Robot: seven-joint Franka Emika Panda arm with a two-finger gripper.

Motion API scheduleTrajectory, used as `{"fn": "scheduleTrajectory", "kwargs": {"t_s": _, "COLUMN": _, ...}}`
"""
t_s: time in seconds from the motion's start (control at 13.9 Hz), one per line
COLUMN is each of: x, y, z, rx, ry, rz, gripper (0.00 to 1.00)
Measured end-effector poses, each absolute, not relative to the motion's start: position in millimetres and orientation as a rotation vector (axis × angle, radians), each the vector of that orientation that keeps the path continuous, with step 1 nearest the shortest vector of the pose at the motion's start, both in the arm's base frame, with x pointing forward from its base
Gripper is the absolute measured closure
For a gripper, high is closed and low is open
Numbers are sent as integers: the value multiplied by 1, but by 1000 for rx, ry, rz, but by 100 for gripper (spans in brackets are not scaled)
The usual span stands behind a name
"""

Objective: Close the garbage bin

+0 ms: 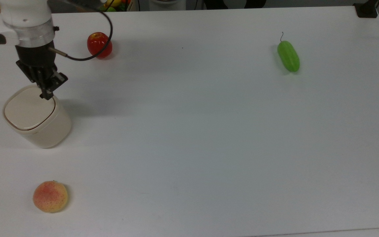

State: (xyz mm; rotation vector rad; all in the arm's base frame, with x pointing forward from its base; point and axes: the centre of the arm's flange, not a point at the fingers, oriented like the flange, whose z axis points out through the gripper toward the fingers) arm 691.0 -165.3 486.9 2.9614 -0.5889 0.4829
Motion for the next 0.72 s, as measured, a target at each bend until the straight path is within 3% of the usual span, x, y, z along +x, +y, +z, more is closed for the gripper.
{"fn": "scheduleTrajectory", "kwargs": {"t_s": 0.29, "x": 673, "y": -66, "z": 541, "rx": 3028, "ry": -305, "rz": 346, "gripper": 99}}
{"fn": "scheduleTrajectory", "kwargs": {"t_s": 0.72, "x": 619, "y": 56, "z": 583, "rx": 3052, "ry": 140, "rz": 51, "gripper": 99}}
